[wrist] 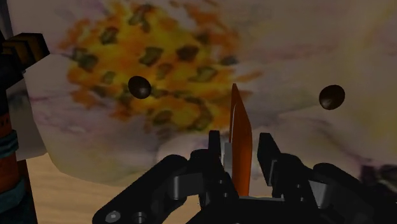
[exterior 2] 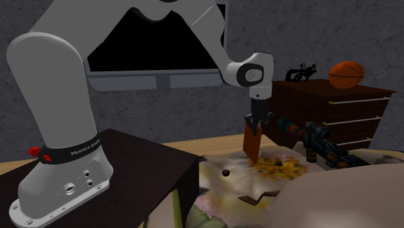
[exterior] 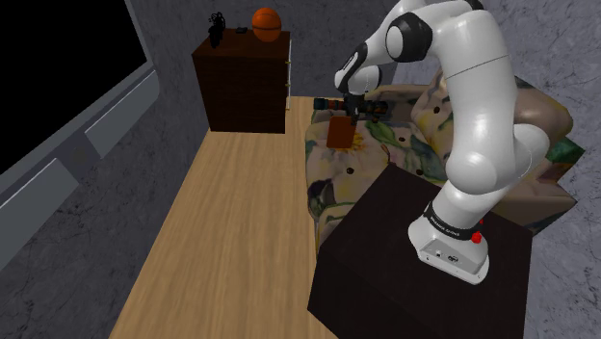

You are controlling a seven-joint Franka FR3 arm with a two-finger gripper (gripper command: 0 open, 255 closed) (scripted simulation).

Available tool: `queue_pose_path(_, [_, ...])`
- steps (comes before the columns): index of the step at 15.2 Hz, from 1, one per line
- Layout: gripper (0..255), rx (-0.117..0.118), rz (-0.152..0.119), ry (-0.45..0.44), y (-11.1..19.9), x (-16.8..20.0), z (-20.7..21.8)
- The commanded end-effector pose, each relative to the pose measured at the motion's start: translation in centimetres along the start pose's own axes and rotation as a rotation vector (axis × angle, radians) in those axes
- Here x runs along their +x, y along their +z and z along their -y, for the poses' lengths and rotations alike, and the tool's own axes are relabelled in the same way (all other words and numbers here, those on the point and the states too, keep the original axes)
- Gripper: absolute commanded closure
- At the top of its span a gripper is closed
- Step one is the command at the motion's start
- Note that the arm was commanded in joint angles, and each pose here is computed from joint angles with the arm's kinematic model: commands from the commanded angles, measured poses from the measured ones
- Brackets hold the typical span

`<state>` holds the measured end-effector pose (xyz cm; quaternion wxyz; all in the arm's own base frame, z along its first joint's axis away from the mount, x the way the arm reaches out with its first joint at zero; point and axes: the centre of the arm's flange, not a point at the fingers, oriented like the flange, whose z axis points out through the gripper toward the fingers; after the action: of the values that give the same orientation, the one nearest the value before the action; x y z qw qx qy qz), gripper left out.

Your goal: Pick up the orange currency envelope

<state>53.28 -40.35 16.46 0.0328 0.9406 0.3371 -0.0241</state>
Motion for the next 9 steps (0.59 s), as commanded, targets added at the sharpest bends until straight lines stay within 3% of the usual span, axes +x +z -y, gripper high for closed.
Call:
queue_pose_path(1, [255, 0.0, 0.0, 0.0, 0.05, 0.02, 0.0])
queue_pose_path(9, [255, 0.0, 0.0, 0.0, -0.49, -0.08, -0.02])
